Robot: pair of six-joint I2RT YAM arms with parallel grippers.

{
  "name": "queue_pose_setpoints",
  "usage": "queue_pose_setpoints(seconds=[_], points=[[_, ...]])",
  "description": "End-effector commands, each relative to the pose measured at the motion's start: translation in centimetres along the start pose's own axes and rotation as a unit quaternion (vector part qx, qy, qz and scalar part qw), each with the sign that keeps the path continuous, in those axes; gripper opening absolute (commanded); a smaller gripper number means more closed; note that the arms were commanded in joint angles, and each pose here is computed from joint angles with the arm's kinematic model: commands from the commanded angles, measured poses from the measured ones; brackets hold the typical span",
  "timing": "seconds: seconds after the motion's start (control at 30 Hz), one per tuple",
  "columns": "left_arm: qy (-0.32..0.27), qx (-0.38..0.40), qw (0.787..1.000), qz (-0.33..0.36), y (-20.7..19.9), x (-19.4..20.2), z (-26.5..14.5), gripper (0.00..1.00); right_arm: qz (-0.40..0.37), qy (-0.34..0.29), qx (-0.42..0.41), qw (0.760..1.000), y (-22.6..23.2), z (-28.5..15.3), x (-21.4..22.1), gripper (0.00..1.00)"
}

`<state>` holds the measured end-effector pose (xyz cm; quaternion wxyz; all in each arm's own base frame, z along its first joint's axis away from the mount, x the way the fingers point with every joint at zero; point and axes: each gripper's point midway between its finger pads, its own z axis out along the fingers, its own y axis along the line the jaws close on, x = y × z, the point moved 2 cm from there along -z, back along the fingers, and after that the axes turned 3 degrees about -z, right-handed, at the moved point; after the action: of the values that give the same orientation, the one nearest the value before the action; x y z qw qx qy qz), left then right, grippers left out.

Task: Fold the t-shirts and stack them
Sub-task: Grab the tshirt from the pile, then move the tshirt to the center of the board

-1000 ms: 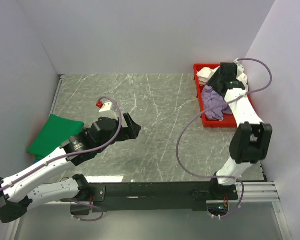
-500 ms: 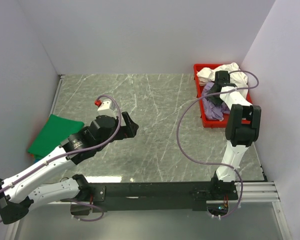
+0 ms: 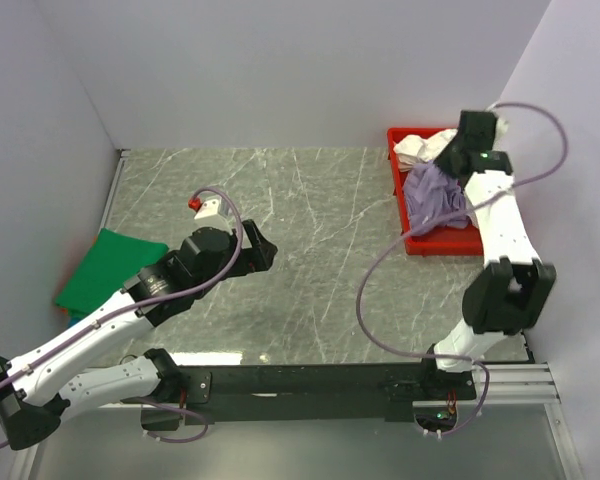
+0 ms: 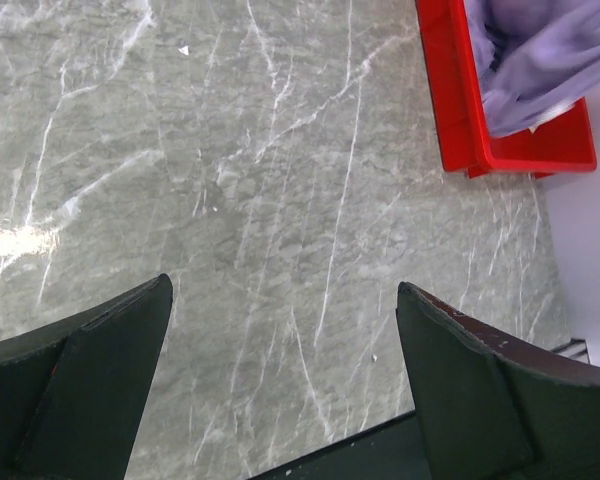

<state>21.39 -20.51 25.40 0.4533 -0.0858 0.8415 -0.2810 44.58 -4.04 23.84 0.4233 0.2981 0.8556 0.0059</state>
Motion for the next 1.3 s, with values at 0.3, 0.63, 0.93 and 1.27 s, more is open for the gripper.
queue_pose_setpoints(seconds=[0.3, 0.63, 0.93, 1.27], points=[[-0.020, 0.014, 0.998, -0.063, 0.1, -1.3, 1.8, 1.00, -0.003, -0.275, -0.314, 0.909, 10.7, -33.1, -13.3, 0.00], [-0.023, 0.010, 0.996, -0.083, 1.3, -0.9, 2.4, 1.00, 0.030, -0.304, -0.564, 0.767, 13.4, -47.0, -12.7, 0.00], [-0.010, -0.004, 0.996, -0.088, 2.3, 0.3, 3.4, 0.99, -0.007, -0.151, -0.528, 0.836, 18.1, -31.9, -5.4, 0.02], [0.049, -0.038, 0.995, -0.081, 5.2, 4.7, 5.2, 0.94, -0.061, 0.007, -0.296, 0.953, 12.3, -12.7, 5.9, 0.55]])
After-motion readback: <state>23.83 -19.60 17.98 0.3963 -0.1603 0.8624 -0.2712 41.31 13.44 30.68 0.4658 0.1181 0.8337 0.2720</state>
